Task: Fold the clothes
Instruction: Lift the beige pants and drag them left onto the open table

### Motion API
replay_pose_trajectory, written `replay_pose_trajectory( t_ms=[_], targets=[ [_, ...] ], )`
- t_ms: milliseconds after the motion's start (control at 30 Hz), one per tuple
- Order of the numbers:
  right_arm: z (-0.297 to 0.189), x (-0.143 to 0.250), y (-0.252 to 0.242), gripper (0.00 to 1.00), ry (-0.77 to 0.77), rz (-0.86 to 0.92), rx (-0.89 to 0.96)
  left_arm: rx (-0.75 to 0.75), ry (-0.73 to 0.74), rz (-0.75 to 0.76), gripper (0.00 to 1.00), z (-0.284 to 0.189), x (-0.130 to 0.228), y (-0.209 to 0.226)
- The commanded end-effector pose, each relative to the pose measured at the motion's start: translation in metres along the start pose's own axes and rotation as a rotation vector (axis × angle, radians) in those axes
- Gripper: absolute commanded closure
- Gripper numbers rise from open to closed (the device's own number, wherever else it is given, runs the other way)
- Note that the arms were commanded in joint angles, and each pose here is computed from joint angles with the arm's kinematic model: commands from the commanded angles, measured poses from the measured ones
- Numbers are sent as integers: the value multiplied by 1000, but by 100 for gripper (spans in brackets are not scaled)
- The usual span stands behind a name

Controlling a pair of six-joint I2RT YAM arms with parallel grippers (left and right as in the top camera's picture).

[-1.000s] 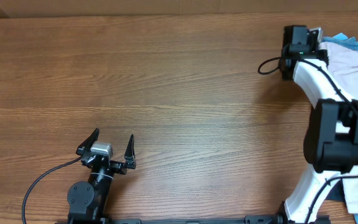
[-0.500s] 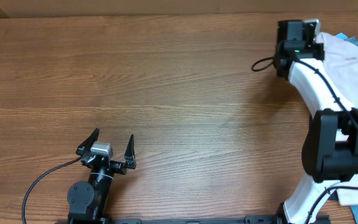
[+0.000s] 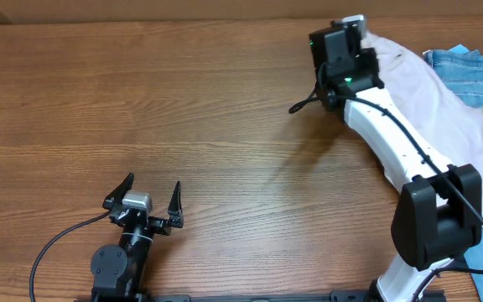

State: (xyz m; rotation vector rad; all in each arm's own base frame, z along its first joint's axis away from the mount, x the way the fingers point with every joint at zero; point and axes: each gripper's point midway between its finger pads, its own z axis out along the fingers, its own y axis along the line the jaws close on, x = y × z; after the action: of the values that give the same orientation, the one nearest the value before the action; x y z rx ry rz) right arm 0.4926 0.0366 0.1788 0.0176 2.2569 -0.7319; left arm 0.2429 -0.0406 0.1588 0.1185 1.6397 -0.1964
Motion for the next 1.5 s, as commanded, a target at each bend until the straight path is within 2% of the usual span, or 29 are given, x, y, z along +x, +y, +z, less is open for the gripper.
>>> replay_pose_trajectory(
  t_ms=[0, 167, 300, 567, 733, 933, 1000, 1100, 1267, 1367, 1467],
  targets=[
    [-38, -24, 52, 96, -39, 174, -325, -12, -3, 16, 0, 0, 0, 2],
    [-85, -34, 129, 96, 30, 384, -754, -12, -4, 16, 0, 0, 0, 2],
    [-130, -40, 181, 96, 58, 440, -972, -12, -4, 16, 0, 0, 0, 2],
    [-215, -8, 278, 96, 92, 359, -1178, -12, -4, 16, 0, 0, 0, 2],
    [-264, 16, 314, 96, 129, 320, -1270, -12, -4, 16, 0, 0, 0, 2],
    [-312, 26, 334, 95, 89, 279, -1362, -12, -4, 16, 0, 0, 0, 2],
    [-318, 26, 336, 85, 80, 276, -1375, -12, -4, 16, 0, 0, 0, 2],
    [-313, 24, 334, 55, 63, 271, -1360, -12, -4, 16, 0, 0, 0, 2],
    [-279, 5, 313, 40, 15, 289, -1216, -12, -4, 16, 0, 0, 0, 2],
    [-256, -17, 283, 30, 5, 317, -1121, -12, -4, 16, 0, 0, 0, 2],
    [-226, -37, 236, 28, 20, 365, -990, -12, -4, 16, 0, 0, 0, 2]
  ],
)
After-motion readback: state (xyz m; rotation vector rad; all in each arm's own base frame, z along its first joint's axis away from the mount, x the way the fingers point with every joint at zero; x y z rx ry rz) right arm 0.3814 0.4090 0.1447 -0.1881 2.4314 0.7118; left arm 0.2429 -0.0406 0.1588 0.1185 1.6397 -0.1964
